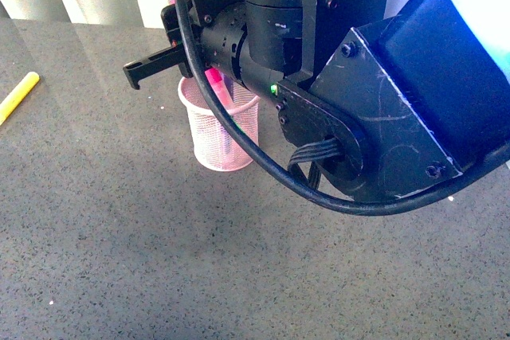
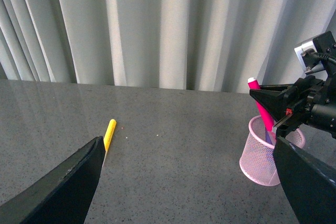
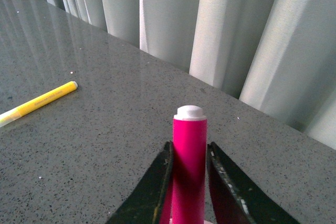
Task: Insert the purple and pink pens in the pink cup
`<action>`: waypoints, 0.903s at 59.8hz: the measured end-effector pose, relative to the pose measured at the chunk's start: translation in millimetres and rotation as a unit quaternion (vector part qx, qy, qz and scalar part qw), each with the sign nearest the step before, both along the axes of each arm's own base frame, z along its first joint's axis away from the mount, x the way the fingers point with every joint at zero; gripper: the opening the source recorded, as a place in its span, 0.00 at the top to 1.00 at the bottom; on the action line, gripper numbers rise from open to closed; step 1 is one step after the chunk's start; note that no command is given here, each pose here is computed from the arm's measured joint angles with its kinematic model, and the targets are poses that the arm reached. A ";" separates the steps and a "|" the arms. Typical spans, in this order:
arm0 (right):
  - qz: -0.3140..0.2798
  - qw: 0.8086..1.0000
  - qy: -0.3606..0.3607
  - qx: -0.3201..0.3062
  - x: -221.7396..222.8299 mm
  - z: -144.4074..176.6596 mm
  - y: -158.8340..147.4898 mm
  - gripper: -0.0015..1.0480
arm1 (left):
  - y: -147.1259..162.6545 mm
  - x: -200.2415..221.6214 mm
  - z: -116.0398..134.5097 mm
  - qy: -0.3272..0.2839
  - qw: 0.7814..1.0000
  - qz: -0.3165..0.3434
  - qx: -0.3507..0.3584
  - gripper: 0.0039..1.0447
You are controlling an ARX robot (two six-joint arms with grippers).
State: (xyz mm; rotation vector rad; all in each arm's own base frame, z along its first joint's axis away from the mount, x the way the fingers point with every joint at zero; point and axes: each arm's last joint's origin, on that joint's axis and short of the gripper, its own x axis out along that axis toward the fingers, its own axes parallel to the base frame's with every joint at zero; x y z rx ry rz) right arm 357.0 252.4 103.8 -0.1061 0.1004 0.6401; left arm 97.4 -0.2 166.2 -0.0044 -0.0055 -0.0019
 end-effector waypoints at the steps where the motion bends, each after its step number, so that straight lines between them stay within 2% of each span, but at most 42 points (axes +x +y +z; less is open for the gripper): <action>1: -0.001 1.000 0.000 0.000 0.0 -0.1 -0.2 0.74 | 0.0 0.0 0.0 0.000 1.000 0.000 0.000 0.06; 20: -0.038 0.999 0.013 -0.001 -2.4 2.3 -12.1 0.21 | 0.0 0.0 0.0 0.000 1.000 0.000 0.000 0.06; 26: -0.084 0.996 0.009 -0.001 -5.7 18.9 -23.5 0.05 | 0.0 0.0 0.0 0.000 1.000 0.000 0.000 0.06; 32: -0.162 0.987 0.017 -0.005 -10.7 37.6 -44.3 0.07 | 0.0 0.0 0.1 0.000 1.000 0.000 0.000 0.06; 38: -0.267 0.962 0.058 -0.021 -22.6 51.7 -80.8 0.07 | 0.0 0.0 0.1 0.000 1.000 0.000 0.000 0.06; 43: -0.331 0.939 0.092 -0.038 -42.3 56.9 -115.4 0.07 | 0.0 0.0 0.1 0.000 1.000 0.000 0.000 0.06; 48: -0.364 0.926 0.097 -0.039 -56.5 61.8 -135.4 0.07 | 0.1 0.0 0.1 0.000 1.000 0.001 0.000 0.06; 54: -0.361 0.927 0.092 -0.028 -58.3 67.3 -136.6 0.07 | 0.0 0.0 0.0 0.000 1.000 -0.001 0.000 0.06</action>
